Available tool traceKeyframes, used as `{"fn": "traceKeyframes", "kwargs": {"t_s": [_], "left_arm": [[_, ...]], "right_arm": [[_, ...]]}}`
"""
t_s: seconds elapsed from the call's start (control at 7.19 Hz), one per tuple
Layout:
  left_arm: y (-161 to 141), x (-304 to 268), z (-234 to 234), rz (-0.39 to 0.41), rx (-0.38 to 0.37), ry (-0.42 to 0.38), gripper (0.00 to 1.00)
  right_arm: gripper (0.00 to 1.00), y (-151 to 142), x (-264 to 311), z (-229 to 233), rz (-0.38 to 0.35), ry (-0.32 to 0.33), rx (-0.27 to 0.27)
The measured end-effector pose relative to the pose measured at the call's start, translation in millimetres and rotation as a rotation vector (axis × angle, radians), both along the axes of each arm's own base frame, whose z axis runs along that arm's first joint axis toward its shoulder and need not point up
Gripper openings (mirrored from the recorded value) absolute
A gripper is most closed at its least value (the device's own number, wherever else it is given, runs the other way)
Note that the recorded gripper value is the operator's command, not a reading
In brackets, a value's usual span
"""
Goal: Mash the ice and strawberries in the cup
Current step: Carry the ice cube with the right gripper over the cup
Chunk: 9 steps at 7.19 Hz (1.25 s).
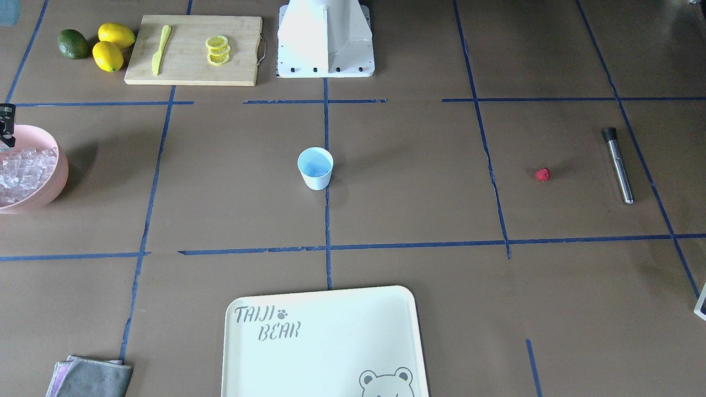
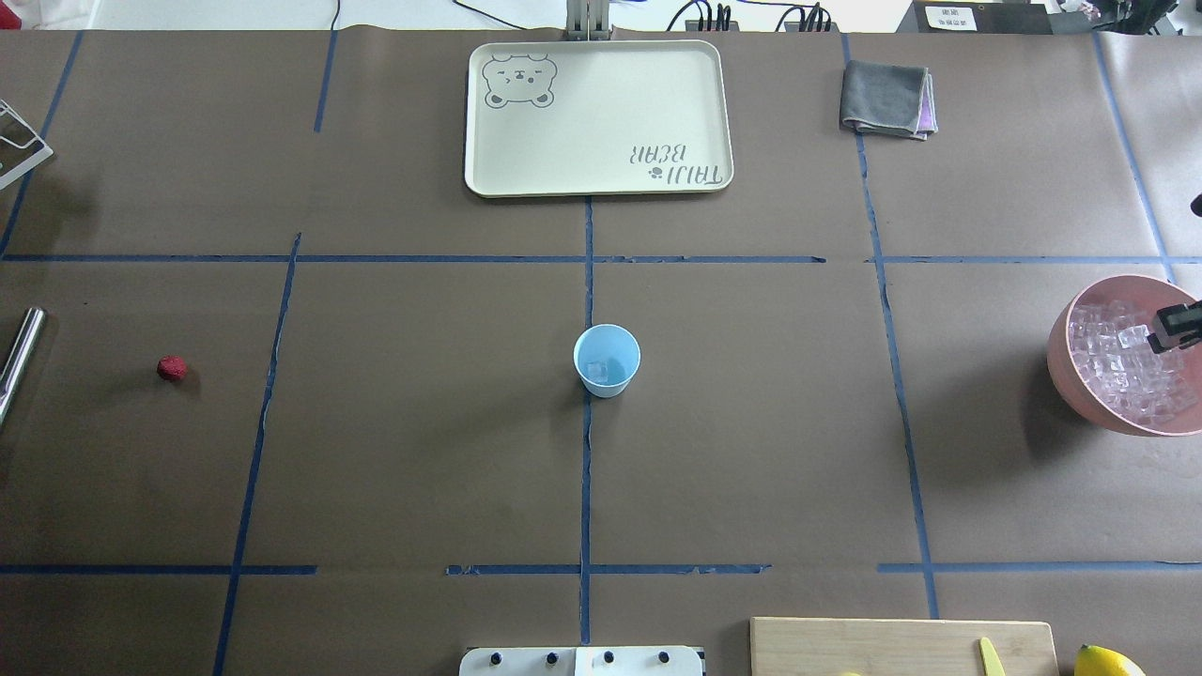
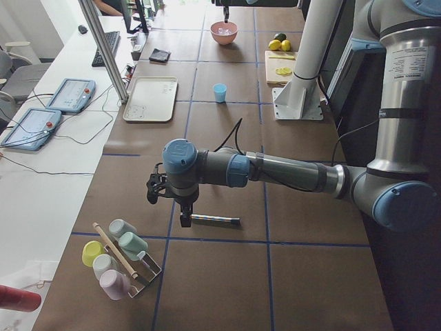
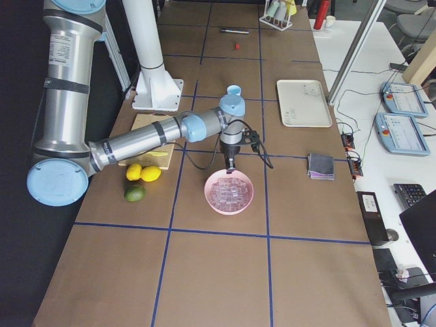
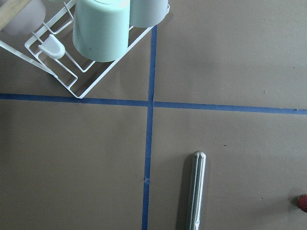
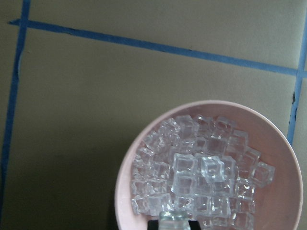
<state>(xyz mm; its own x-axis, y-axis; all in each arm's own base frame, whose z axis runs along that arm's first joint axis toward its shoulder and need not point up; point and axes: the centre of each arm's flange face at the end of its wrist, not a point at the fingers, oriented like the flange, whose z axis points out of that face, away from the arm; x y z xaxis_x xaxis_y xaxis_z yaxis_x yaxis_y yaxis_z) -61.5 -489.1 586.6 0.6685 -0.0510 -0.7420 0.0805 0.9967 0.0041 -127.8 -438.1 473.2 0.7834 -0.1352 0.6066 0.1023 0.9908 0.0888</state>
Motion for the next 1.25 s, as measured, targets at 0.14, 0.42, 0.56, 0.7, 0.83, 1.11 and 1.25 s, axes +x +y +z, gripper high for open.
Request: {"fn": "traceKeyframes", "kwargs": {"t_s": [0.14,0.42,0.56,0.7,0.83,1.11,1.25], "left_arm": [[0,0,0,0.000,-0.002,0.000,1.00],[0,1,1,-0.002,-0.006,0.000,1.00],[0,1,1,-0.002,-0.007,0.000,1.00],[0,1,2,-0.002,-0.008,0.000,1.00],[0,2,2,-0.001,-0.010,0.000,1.00],[0,2,5,0.000,-0.014,0.000,1.00],[0,2,6,0.000,-0.015,0.000,1.00]], "right_arm": [[0.01,-21,-13,-39,-0.001,-0.001,-0.015],[0.01,-52,-66,-114,0.006,-0.061,-0.071],[0.01,-56,-109,-152,0.029,-0.093,-0.111],[0.01,-53,-154,-190,0.059,-0.117,-0.152],[0.01,-45,-204,-229,0.097,-0.128,-0.180],[0.02,-24,-307,-279,0.183,-0.139,-0.184],[0.02,-14,-345,-290,0.212,-0.137,-0.180]]}}
